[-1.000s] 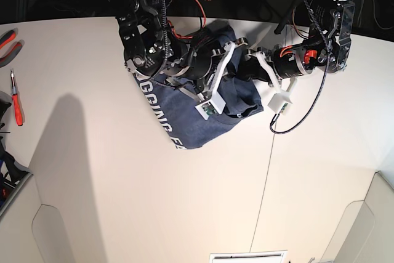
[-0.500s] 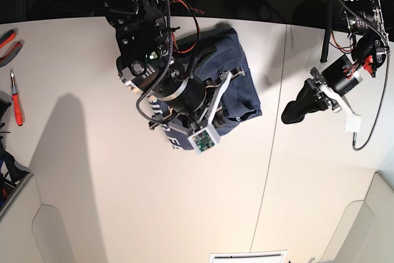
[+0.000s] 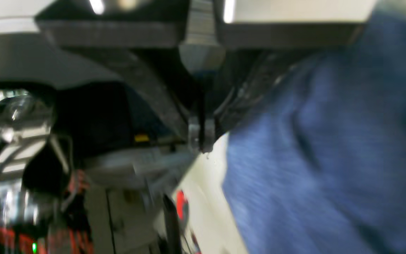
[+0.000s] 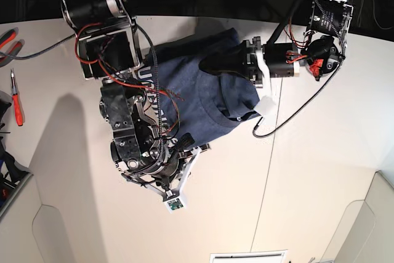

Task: Layout the t-shirt on the table in an organized manner, then fold the t-shirt properly
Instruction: 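Grasp the folded bundle with both grippers and square it up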

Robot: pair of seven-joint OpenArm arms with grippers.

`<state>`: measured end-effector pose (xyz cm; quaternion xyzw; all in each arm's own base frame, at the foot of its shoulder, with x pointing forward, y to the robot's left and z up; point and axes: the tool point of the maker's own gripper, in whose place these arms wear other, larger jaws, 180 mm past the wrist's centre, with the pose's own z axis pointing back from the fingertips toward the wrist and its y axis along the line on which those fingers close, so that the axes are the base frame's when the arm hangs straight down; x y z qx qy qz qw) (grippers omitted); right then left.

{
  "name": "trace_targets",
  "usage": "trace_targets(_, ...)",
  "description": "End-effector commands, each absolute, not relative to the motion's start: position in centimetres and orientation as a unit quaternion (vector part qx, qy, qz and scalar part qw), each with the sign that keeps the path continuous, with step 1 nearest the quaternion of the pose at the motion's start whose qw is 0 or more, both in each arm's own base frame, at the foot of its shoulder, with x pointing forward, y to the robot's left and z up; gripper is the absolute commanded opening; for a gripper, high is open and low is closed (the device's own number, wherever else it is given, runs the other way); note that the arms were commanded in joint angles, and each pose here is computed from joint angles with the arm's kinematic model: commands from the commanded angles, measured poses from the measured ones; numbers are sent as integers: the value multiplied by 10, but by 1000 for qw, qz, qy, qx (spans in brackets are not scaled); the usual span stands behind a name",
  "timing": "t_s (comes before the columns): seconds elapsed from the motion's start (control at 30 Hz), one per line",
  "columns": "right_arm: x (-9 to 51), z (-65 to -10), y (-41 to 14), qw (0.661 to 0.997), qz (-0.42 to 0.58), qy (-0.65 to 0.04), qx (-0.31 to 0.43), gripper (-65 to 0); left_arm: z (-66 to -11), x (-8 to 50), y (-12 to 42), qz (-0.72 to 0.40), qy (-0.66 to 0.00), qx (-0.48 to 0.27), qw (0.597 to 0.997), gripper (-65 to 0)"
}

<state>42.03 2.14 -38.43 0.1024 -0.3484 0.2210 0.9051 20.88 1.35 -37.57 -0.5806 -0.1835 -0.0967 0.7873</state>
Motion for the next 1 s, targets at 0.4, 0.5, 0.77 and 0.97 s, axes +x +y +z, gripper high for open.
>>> trace_targets(0.4,341,-452,16,929,240,-195,204,-650,-452,236,62,-184,-227,-307,906,-650)
trace_targets(0.5,324,-452,19,929,239,-186,215,-650,-462,247,80,-178,-236,-244,924,-650)
trace_targets(0.77,295,-418,36,910,241,-214,259,-650,-455,293,115,-172,-286,-132,933,-650)
trace_targets(0.97,280,-398,47,896,234,-234,296,-650,-429,335,123,-151,-353,-105,917,-650)
